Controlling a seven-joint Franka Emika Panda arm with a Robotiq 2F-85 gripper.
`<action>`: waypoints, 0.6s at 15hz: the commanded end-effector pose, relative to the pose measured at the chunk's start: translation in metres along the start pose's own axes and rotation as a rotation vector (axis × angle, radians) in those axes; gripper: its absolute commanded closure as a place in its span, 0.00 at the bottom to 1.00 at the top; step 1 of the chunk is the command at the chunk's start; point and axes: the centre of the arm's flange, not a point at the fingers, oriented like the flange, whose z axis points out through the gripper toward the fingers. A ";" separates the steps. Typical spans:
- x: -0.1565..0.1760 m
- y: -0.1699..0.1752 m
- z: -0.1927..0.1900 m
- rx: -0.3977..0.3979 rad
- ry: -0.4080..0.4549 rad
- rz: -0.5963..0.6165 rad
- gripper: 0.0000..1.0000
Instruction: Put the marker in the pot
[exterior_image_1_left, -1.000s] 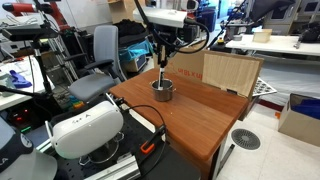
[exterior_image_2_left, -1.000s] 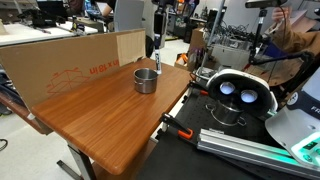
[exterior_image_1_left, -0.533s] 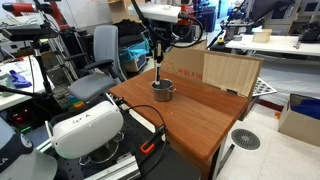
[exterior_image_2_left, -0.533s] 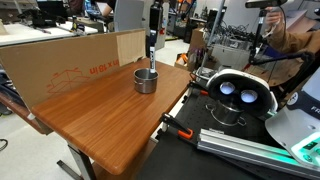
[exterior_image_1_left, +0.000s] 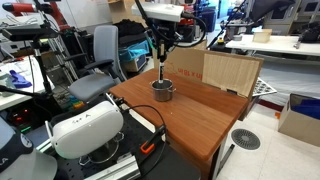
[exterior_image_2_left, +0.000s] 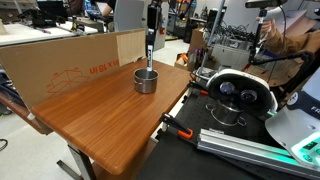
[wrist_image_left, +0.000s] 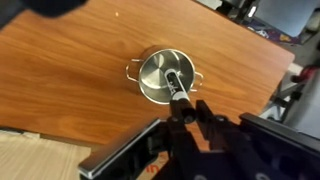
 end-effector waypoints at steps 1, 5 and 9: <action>0.020 0.011 0.005 0.015 -0.017 0.047 0.94; 0.034 0.023 0.020 0.017 -0.045 0.090 0.94; 0.041 0.030 0.036 0.015 -0.066 0.115 0.94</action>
